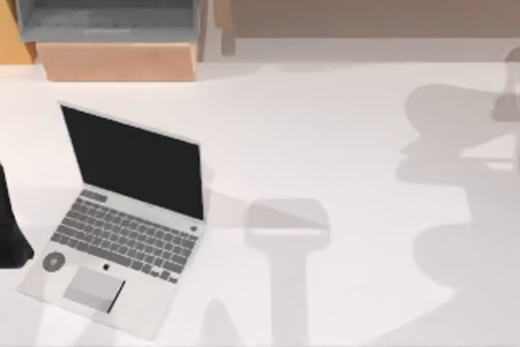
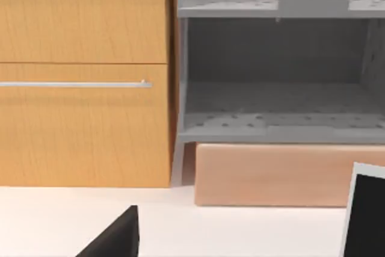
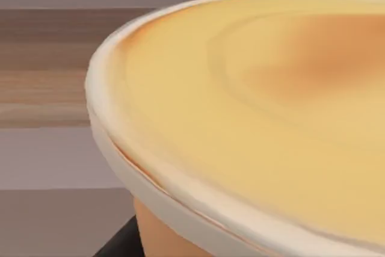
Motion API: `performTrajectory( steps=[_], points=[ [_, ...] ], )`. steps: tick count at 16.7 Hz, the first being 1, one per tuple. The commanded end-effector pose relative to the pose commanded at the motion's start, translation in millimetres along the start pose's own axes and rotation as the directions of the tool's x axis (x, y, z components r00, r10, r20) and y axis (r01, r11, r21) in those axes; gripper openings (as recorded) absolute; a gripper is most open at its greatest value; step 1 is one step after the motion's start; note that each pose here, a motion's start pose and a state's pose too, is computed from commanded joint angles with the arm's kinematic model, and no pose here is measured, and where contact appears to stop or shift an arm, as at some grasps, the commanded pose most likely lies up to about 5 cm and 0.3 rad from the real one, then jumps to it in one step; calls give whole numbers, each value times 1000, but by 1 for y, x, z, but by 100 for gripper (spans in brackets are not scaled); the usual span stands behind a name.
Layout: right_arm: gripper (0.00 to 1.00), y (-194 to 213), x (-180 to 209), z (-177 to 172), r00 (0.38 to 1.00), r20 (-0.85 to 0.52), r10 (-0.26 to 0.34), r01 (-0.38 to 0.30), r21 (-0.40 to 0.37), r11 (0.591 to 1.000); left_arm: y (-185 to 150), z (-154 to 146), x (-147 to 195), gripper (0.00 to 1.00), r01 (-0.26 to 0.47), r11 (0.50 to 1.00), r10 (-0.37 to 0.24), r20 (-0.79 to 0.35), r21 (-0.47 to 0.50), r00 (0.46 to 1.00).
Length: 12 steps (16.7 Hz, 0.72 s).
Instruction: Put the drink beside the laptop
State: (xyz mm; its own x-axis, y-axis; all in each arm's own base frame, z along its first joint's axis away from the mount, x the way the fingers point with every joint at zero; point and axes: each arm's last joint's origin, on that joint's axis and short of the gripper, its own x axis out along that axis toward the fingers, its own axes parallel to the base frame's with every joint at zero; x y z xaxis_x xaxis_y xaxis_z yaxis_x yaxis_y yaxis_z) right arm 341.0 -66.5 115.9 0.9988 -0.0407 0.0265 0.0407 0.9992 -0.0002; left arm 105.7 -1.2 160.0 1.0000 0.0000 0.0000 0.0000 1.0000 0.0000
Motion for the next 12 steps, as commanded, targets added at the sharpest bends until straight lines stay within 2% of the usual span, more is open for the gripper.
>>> performTrajectory(
  steps=[3, 6, 9, 12],
  points=[
    [0, 56, 15, 18, 998, 59, -26, 23, 63, 998, 0, 0, 0, 100, 0, 1000, 0, 0, 0, 1000],
    [0, 131, 14, 31, 995, 76, -68, 56, 155, 986, 0, 0, 0, 100, 0, 1000, 0, 0, 0, 1000],
    [0, 207, -5, 40, 994, 61, -92, 75, 240, 968, 0, 0, 0, 100, 0, 1000, 0, 0, 0, 1000],
    [0, 278, -43, 45, 995, 24, -101, 90, 292, 952, 0, 0, 0, 100, 0, 1000, 0, 0, 0, 1000]
  ],
)
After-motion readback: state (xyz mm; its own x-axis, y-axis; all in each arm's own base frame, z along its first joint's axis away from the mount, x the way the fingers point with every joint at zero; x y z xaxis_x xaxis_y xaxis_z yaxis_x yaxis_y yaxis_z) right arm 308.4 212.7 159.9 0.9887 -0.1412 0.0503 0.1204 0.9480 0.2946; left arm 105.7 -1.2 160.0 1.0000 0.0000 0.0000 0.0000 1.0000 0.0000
